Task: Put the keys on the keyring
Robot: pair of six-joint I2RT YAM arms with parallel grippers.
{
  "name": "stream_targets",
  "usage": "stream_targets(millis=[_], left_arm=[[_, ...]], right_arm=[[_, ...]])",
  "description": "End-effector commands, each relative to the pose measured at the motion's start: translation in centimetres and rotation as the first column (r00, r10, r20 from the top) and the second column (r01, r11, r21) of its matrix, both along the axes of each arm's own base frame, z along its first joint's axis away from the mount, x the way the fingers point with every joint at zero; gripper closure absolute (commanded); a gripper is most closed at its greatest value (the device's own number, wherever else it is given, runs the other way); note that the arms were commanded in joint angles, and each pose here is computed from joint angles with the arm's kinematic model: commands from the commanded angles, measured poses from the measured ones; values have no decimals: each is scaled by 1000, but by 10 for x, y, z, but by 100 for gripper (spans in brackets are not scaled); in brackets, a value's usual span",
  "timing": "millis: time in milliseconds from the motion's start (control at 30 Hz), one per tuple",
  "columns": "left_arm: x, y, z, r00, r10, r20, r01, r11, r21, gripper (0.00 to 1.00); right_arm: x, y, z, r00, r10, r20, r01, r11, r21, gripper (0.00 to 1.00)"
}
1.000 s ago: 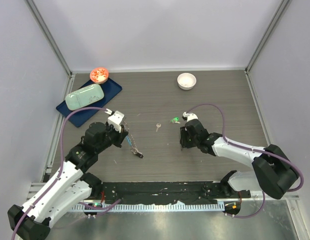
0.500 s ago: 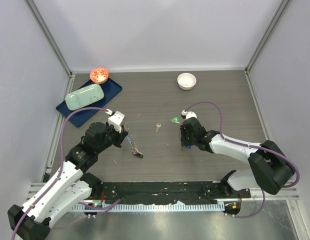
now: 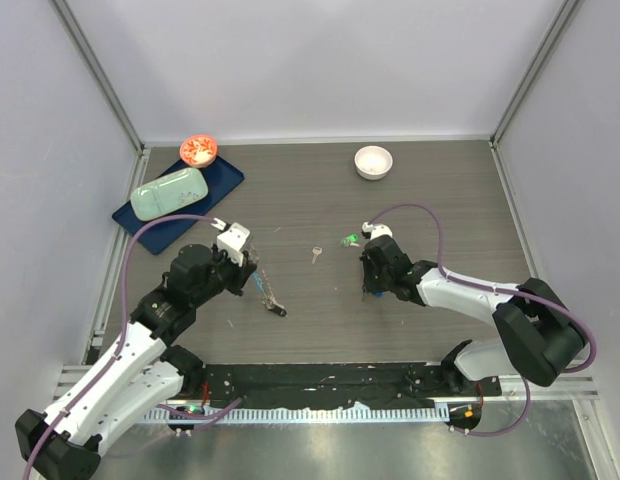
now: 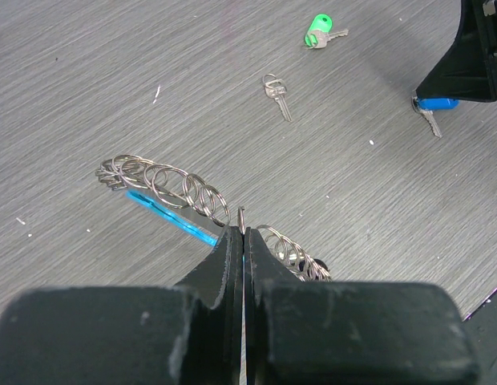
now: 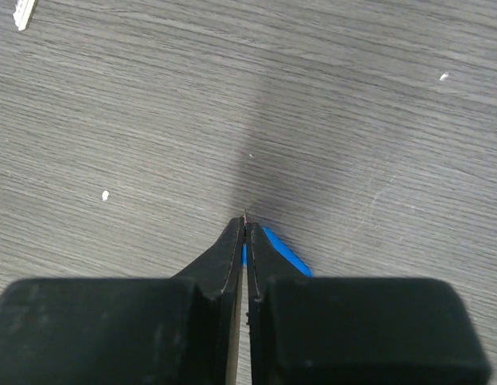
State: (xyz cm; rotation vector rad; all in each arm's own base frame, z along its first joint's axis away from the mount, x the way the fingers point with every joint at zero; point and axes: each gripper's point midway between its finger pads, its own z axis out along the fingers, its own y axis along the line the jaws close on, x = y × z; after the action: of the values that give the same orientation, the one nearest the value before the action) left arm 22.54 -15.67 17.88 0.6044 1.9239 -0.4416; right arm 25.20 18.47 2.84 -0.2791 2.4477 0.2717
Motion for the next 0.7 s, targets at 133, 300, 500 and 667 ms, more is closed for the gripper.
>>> stream_targets(millis=[133, 300, 500, 667], left_arm=[[3, -9, 28, 996, -42, 80, 46, 998, -48, 100], [-6, -23, 30, 985, -144, 93, 150, 986, -67, 100], [-23, -45, 31, 941, -320, 109, 329, 941, -77, 100], [-31, -56, 37, 906, -401, 140, 415, 905, -94, 100]], right_arm=[[11, 10, 17, 998, 31, 55, -33, 999, 25, 99], [12, 25, 50, 975, 146, 167, -162, 983, 86, 99], [9, 53, 110, 874, 295, 387, -374, 916, 148, 99], [-9, 82, 160, 720, 401, 567, -585, 789, 185, 99]])
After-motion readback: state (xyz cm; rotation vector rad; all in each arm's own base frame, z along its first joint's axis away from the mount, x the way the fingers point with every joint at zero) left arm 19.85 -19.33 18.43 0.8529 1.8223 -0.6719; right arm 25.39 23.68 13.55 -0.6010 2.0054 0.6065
